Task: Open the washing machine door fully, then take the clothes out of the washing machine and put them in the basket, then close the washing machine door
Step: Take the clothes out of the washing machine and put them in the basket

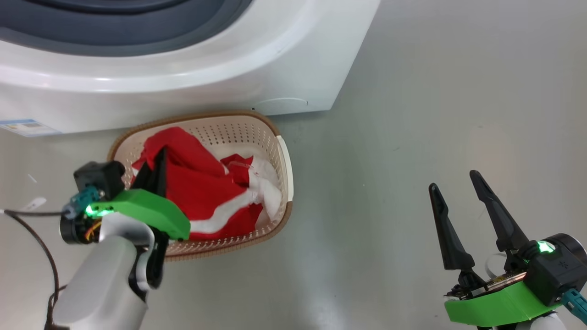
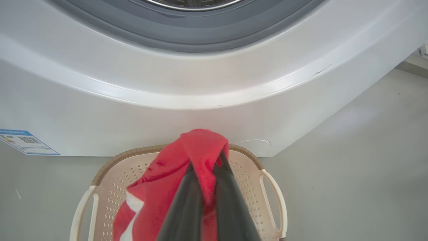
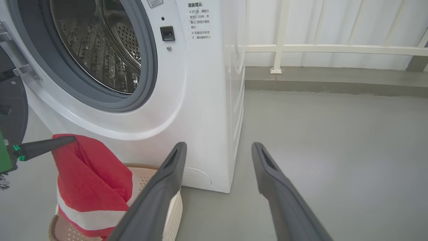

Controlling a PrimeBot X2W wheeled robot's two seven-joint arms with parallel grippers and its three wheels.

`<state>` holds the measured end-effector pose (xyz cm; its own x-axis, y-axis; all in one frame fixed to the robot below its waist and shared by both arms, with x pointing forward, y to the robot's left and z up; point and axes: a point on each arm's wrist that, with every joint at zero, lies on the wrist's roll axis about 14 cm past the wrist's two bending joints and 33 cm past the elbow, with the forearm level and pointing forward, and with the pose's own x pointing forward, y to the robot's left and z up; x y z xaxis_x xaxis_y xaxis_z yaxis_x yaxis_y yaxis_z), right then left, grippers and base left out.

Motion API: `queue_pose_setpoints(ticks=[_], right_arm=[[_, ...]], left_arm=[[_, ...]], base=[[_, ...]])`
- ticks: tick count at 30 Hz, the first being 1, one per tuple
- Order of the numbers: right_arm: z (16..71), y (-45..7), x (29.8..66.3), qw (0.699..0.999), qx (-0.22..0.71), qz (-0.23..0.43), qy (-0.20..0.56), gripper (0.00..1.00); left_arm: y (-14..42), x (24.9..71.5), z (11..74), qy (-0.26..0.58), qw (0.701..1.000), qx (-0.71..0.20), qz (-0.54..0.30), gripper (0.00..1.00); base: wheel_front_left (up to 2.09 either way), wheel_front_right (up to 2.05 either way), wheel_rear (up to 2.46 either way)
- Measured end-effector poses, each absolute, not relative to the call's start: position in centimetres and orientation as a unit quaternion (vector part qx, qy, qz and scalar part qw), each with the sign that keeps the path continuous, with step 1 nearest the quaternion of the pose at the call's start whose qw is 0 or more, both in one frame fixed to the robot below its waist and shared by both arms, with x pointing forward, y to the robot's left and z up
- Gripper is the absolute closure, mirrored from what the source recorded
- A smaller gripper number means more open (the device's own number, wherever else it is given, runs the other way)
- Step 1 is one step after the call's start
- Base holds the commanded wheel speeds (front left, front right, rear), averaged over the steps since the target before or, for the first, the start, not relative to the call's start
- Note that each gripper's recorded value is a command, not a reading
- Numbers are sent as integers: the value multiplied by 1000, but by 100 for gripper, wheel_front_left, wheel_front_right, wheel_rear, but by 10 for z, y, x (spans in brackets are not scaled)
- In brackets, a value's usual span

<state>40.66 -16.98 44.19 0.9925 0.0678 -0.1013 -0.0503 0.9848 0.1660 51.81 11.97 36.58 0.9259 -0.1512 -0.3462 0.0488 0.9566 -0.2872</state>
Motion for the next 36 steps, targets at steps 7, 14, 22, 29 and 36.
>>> queue_pose_setpoints(ticks=[7,14,22,29,36], right_arm=[[424,-170,416,994,80,29,71,0],[407,-171,422,992,79,27,91,0],[391,-173,425,991,77,23,109,0],[381,-172,428,990,77,24,119,0],[379,-175,426,990,74,20,123,0]], left_arm=[[115,527,315,250,957,-139,-50,100],[109,515,265,320,935,-148,-44,100],[92,500,227,380,911,-148,-56,100],[88,488,204,424,894,-135,-59,100],[83,482,196,442,885,-128,-65,47]], base=[[0,0,0],[0,0,0],[0,0,0],[0,0,0],[0,0,0]])
